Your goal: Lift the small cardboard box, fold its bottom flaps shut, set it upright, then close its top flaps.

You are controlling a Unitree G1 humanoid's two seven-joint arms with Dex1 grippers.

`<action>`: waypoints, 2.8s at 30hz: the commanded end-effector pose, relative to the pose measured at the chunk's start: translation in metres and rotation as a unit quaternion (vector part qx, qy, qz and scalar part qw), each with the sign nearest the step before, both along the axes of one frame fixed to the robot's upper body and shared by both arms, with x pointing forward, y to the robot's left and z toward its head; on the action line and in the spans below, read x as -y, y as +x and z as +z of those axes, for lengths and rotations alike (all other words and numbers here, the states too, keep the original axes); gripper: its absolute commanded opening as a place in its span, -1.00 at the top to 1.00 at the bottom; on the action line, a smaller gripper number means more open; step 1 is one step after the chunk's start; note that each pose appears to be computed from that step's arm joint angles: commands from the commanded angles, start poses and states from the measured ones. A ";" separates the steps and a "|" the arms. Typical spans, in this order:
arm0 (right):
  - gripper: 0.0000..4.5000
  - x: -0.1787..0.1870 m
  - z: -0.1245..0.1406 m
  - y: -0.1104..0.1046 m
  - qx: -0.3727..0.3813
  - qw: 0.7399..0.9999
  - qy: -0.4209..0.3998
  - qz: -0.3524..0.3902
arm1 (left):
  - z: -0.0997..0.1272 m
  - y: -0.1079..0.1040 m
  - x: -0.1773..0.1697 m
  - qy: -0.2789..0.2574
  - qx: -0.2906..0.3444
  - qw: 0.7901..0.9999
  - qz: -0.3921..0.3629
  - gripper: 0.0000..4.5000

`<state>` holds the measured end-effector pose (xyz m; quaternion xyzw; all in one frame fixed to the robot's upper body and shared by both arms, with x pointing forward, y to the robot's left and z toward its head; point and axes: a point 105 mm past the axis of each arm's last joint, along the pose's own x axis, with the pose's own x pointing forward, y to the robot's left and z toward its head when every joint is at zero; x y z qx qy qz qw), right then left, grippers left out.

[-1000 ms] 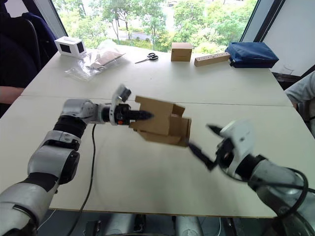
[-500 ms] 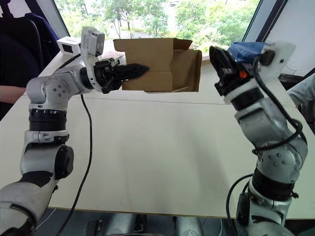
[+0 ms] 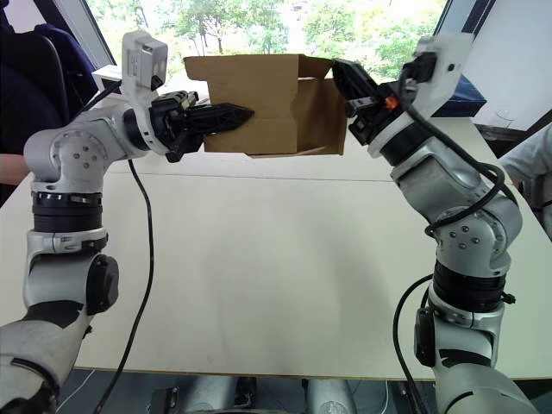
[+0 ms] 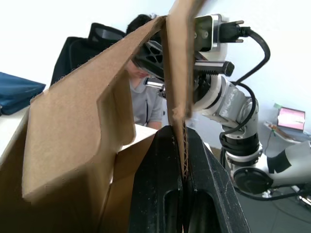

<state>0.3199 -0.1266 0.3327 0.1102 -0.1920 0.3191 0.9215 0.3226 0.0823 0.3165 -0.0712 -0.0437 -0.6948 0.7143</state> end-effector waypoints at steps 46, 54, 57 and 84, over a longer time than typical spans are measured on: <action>0.98 -0.050 -0.031 -0.052 0.010 0.980 -0.100 0.170 | -0.012 -0.011 0.008 0.028 -0.019 0.997 -0.073 1.00; 0.98 -0.027 -0.040 -0.049 -0.011 0.984 -0.114 0.135 | -0.013 -0.012 0.000 0.030 -0.026 0.997 -0.071 1.00; 0.98 -0.004 -0.042 -0.058 -0.029 0.985 -0.116 0.124 | -0.011 -0.013 -0.004 0.031 -0.026 0.997 -0.069 1.00; 0.98 -0.004 -0.097 -0.065 -0.103 0.974 -0.170 0.107 | -0.015 -0.036 0.002 0.050 -0.025 0.991 -0.123 1.00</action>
